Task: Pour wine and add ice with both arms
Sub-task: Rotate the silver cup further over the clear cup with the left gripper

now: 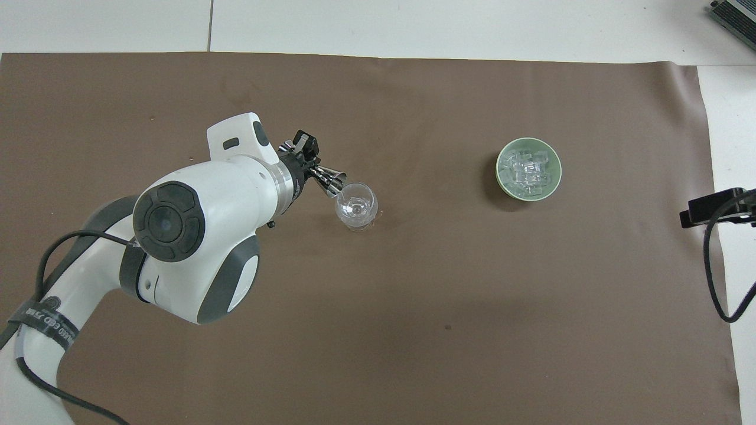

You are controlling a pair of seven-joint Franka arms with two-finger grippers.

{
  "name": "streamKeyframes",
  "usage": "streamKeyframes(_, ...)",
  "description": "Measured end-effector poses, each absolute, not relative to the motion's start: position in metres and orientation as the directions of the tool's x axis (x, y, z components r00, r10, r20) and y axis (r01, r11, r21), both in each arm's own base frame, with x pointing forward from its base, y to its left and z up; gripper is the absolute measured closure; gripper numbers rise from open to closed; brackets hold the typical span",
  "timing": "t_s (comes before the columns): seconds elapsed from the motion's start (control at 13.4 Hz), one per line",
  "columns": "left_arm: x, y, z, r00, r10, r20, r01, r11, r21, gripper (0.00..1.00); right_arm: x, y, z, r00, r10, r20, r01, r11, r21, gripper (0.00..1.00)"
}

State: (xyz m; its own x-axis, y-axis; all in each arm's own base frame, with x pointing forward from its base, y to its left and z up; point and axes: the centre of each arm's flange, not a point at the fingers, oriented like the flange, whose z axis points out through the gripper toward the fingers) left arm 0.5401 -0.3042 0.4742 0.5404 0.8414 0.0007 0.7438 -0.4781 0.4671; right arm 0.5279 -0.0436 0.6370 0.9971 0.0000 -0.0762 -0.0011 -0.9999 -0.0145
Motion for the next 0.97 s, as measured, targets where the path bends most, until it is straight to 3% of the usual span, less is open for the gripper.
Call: streamKeyframes(0.97,0.5388,-0.3091,0.4789,0.553,0.833,0.038,0.731,-0.506,0.457,0.79,0.5279,-0.0436,0.637,0.997,0.0,-0.076,-0.001,-1.0,-0.014,0.0)
